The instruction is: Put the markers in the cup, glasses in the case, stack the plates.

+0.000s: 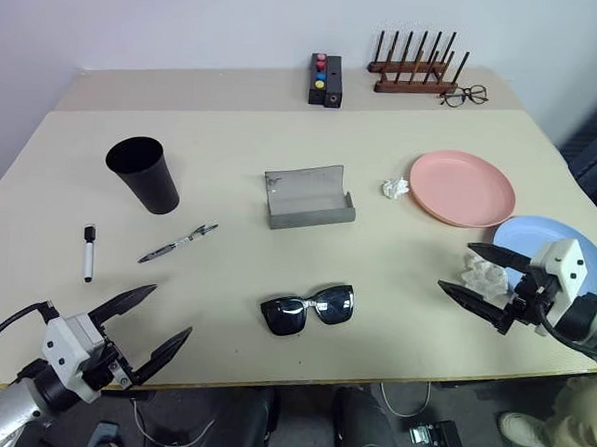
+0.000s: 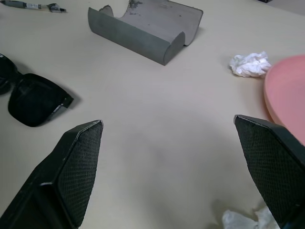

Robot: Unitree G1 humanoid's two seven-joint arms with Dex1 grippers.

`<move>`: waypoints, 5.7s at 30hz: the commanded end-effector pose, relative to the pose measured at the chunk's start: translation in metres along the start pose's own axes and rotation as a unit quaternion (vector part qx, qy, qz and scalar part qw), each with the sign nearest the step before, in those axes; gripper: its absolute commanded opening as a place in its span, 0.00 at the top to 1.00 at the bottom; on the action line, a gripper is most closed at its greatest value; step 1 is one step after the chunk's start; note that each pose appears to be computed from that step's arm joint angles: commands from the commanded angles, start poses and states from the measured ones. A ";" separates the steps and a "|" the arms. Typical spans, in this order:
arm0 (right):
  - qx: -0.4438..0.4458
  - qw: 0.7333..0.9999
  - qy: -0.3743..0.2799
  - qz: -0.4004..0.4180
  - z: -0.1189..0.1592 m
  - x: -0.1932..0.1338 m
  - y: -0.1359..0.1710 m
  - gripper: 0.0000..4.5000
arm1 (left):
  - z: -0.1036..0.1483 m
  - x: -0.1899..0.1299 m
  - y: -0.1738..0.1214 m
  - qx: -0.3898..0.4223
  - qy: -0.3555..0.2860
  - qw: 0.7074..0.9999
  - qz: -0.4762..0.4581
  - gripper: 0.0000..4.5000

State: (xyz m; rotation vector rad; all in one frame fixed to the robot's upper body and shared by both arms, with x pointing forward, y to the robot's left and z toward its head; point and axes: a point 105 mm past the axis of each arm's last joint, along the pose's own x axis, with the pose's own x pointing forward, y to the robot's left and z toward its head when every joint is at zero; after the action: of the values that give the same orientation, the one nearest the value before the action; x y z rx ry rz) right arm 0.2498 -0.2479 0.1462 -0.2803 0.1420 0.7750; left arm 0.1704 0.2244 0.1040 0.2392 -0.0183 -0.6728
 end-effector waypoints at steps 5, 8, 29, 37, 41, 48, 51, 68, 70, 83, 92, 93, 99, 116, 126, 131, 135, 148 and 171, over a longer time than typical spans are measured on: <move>-0.015 1.000 -0.016 0.007 0.006 0.003 0.000 0.00 | 0.002 -0.004 -0.005 0.004 -0.005 1.000 -0.002 0.01; -0.016 1.000 -0.018 0.009 0.009 0.004 0.000 0.00 | -0.001 -0.006 -0.009 0.000 -0.004 1.000 -0.003 0.01; -0.013 0.999 -0.014 0.031 0.005 0.007 0.005 0.00 | 0.008 0.010 -0.010 -0.010 -0.002 1.000 -0.007 0.01; -0.031 0.997 -0.041 0.055 0.013 0.026 0.004 0.00 | 0.010 0.022 0.025 0.004 0.028 0.993 0.116 0.01; -0.030 0.996 -0.052 0.069 0.014 0.039 0.008 0.00 | 0.005 0.026 0.033 0.009 0.070 0.981 0.182 0.01; -0.040 0.983 -0.067 0.167 0.030 0.060 0.033 0.00 | 0.004 0.021 0.039 -0.021 0.138 0.975 0.174 0.01; -0.062 0.970 -0.061 0.227 0.032 0.064 0.040 0.00 | 0.003 0.024 0.041 -0.019 0.171 0.977 0.125 0.01; -0.131 0.933 -0.075 0.326 0.061 0.114 0.035 0.00 | 0.027 0.040 0.111 0.062 0.308 0.947 -0.061 0.01; -0.134 0.931 -0.080 0.330 0.066 0.116 0.037 0.00 | 0.018 0.038 0.110 0.065 0.334 0.935 -0.104 0.01; -0.140 0.932 -0.079 0.325 0.071 0.107 0.038 0.00 | 0.001 0.074 0.130 0.114 0.360 0.910 -0.170 0.01; -0.141 0.936 -0.079 0.312 0.073 0.108 0.039 0.00 | -0.010 0.075 0.130 0.124 0.392 0.890 -0.198 0.01; -0.141 0.936 -0.080 0.311 0.073 0.108 0.039 0.00 | -0.011 0.076 0.132 0.128 0.395 0.889 -0.192 0.01; -0.142 0.937 -0.083 0.308 0.075 0.107 0.038 0.00 | -0.012 0.079 0.139 0.139 0.403 0.886 -0.183 0.52; -0.144 0.939 -0.089 0.299 0.075 0.110 0.032 0.00 | 0.020 0.090 0.130 0.144 0.316 0.920 -0.178 1.00; -0.144 0.938 -0.112 0.295 0.085 0.122 0.029 0.00 | 0.117 0.121 0.123 0.066 0.045 0.992 -0.095 1.00; -0.142 0.938 -0.133 0.287 0.092 0.132 0.028 0.00 | 0.151 0.124 0.149 0.032 -0.067 0.997 0.036 1.00; -0.131 0.936 -0.166 0.281 0.105 0.142 0.026 0.00 | 0.152 0.113 0.173 0.023 -0.103 0.984 0.147 1.00; -0.080 0.916 -0.265 0.291 0.152 0.168 0.023 0.00 | 0.163 0.062 0.192 -0.016 -0.212 0.936 0.279 1.00; -0.050 0.920 -0.264 0.286 0.136 0.180 0.026 0.00 | 0.112 0.053 0.195 0.011 -0.181 0.897 0.403 1.00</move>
State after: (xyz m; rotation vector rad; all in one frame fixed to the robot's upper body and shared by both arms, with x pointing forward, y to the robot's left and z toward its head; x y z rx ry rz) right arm 0.3611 -0.0672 0.2199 -0.1276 -0.2949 1.4324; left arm 0.3242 0.3200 0.2426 0.0654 -0.4148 0.1311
